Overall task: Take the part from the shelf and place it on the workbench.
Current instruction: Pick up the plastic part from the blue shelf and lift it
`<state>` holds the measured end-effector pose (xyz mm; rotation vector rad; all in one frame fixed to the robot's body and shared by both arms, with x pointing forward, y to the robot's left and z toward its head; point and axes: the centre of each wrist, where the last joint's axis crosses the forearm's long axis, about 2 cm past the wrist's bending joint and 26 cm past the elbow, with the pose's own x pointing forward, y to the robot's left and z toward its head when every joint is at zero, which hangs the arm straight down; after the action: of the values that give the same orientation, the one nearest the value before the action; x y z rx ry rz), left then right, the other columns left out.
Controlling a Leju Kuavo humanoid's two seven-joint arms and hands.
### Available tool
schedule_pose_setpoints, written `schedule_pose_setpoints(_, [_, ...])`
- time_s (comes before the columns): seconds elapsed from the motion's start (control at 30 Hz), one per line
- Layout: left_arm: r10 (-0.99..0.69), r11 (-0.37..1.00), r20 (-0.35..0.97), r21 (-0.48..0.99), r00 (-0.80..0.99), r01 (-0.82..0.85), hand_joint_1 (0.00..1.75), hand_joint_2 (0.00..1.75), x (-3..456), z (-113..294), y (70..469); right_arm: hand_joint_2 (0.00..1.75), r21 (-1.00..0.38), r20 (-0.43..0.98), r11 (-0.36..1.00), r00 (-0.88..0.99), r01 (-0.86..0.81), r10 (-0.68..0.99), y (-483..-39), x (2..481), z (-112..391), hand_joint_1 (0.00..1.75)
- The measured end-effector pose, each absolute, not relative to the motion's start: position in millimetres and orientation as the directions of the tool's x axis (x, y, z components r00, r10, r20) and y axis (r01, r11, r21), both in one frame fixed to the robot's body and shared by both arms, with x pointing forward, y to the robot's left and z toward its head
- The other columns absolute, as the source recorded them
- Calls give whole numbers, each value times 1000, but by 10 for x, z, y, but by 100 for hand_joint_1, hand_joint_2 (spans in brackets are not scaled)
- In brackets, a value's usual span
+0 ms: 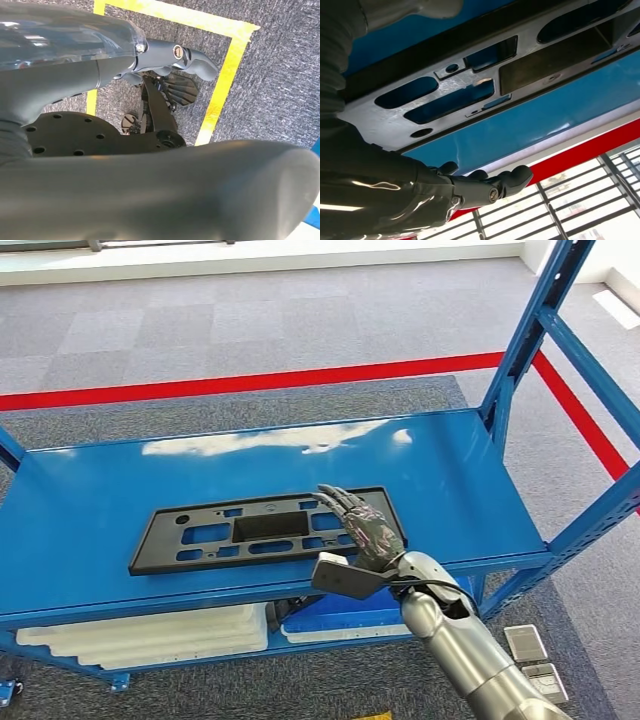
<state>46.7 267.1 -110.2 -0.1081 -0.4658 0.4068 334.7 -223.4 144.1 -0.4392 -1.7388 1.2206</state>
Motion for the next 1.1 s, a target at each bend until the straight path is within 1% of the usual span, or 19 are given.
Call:
schedule_pose_setpoints(0.37, [408, 913, 416, -196, 813, -358, 0, 0, 468, -1102, 2669, 175, -925, 379, 333, -519, -184, 766, -2128, 3508, 1538, 0])
schedule_pose_setpoints(0.7, [410, 912, 419, -203, 810, -357, 0, 0, 476, -1100, 2649, 175, -920, 390, 295, -532, -258, 752, -2041, 3648, 1605, 0])
schedule_pose_setpoints(1.1, [417, 908, 418, -220, 807, -355, 0, 0, 485, -1096, 2605, 175, -911, 397, 235, -567, -338, 722, -1730, 3728, 1602, 0])
